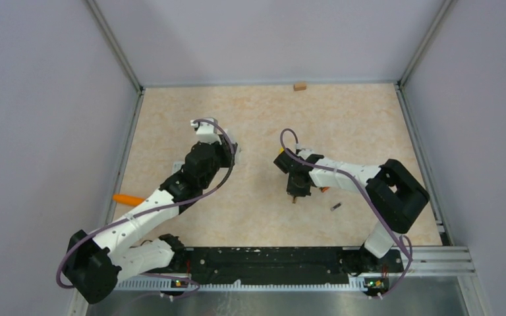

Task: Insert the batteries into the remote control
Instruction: Pick up the battery from the center of the board, then load the battery into the remote control.

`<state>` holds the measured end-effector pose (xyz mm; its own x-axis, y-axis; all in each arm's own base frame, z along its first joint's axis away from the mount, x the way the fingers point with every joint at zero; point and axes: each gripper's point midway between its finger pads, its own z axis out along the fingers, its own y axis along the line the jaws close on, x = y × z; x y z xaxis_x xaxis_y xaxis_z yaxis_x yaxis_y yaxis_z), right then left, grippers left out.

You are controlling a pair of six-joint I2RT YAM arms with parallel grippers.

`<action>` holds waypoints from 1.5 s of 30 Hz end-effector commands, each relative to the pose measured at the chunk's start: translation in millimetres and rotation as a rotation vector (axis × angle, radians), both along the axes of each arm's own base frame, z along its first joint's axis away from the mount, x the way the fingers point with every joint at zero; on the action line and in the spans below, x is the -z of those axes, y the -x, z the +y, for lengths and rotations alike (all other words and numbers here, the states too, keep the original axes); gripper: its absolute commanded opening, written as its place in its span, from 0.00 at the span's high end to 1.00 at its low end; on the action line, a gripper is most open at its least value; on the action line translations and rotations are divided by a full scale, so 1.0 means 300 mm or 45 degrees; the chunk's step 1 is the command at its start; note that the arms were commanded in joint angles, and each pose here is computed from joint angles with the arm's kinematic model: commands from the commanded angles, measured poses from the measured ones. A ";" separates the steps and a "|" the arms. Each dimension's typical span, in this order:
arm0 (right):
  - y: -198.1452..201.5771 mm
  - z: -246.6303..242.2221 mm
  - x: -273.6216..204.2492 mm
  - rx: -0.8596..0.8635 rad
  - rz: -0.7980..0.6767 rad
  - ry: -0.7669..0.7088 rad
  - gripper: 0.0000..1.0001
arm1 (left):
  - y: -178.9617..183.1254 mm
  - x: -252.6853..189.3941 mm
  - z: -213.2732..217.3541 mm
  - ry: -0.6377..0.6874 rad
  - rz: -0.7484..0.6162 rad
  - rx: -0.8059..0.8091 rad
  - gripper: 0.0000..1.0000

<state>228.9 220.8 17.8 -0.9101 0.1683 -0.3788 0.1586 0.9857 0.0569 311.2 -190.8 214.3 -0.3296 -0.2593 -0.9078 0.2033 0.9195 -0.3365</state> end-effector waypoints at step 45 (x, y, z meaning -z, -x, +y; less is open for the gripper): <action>-0.125 0.037 -1.370 -0.178 -1.630 -0.937 1.00 | 0.094 -0.572 -0.146 1.293 -0.340 0.476 1.00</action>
<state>255.4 240.0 407.0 0.0705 0.4734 -0.8780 -0.6079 0.7182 0.3385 297.7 -239.5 348.9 -0.3326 -0.7527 -0.5682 0.5274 0.3510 -0.7737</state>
